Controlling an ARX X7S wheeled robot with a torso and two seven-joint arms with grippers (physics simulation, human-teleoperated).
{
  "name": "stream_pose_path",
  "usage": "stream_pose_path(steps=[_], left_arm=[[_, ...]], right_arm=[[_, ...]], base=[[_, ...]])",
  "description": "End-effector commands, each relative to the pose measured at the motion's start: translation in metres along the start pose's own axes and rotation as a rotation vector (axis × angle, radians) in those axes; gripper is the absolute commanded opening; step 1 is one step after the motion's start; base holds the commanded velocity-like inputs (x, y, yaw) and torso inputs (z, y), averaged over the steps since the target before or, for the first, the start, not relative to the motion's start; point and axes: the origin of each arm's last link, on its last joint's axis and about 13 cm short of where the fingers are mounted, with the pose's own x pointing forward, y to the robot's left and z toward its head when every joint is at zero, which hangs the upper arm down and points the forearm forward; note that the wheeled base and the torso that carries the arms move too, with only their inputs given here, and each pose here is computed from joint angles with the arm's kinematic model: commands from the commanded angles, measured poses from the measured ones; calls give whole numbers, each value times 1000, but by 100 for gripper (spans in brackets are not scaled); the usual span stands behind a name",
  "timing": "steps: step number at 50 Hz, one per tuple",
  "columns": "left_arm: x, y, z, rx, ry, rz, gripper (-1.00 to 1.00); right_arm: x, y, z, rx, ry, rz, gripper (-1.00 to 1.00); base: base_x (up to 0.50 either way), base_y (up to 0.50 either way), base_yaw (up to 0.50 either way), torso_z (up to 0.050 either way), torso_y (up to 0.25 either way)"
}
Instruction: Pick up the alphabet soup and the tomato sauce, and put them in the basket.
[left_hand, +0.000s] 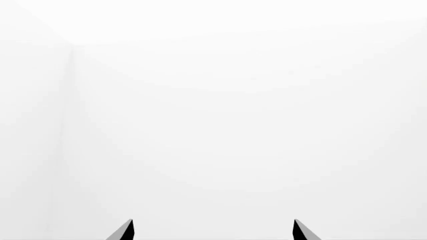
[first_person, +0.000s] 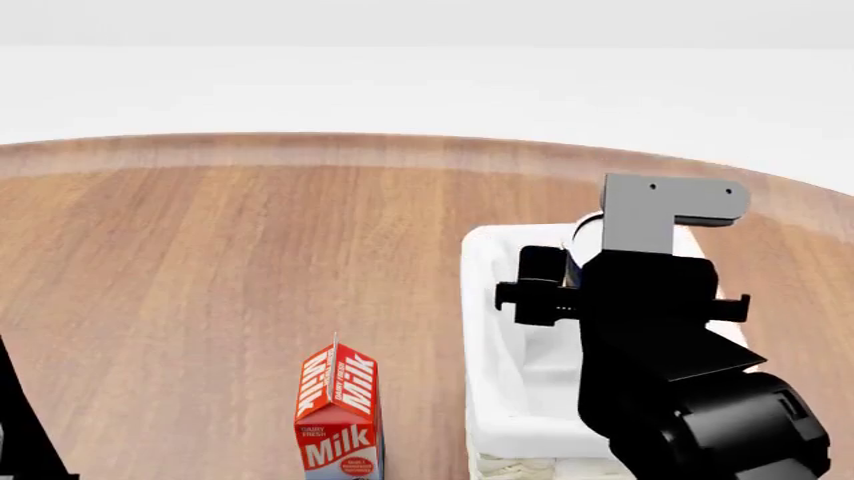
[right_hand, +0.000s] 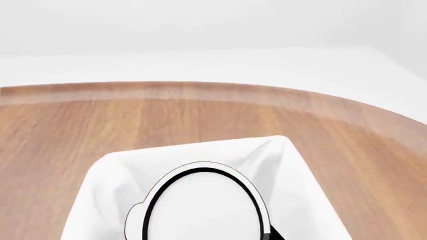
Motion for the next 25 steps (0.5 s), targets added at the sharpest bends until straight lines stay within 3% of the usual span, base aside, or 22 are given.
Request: stream_pose_path(steps=[1, 25], left_arm=[[-1, 1, -1, -1, 3, 1, 100], [-2, 1, -3, 2, 13, 0, 100]], right_arm=[[4, -3, -6, -31, -4, -20, -100], [10, -6, -23, -32, 34, -29, -100]], base=[[0, 0, 0, 0, 0], [0, 0, 0, 0, 0]])
